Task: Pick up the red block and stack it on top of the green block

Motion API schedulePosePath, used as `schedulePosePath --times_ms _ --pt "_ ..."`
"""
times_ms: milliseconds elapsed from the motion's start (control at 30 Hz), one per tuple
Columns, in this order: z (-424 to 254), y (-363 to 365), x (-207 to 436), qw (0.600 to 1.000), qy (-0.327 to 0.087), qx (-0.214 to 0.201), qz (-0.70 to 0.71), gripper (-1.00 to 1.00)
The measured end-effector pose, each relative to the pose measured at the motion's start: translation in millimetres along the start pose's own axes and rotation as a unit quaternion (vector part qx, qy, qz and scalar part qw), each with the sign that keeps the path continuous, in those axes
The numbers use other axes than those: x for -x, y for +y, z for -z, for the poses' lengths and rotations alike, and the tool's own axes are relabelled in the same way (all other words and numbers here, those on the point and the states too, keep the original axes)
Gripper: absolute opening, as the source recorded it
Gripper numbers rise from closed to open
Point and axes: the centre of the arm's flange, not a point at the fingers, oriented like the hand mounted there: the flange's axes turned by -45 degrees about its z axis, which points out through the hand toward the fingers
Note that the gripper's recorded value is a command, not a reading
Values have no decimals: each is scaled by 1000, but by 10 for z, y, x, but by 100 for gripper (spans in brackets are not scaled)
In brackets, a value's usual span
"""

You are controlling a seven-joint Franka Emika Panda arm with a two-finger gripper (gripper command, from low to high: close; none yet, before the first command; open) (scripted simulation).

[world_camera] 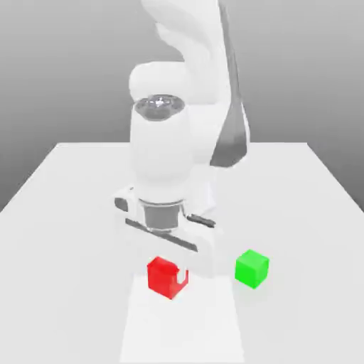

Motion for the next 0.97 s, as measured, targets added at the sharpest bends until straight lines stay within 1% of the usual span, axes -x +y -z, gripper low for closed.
schedulePosePath --times_ms 133,233,267,633,967 --pt "97 -335 655 999 -1 2 42 -100" --pt "116 -484 1177 997 2 10 81 -100" --pt "100 -490 1250 996 4 15 86 -100" --pt "-217 -387 1242 994 19 61 86 -100" --pt "-473 -326 1242 993 13 77 86 -100"
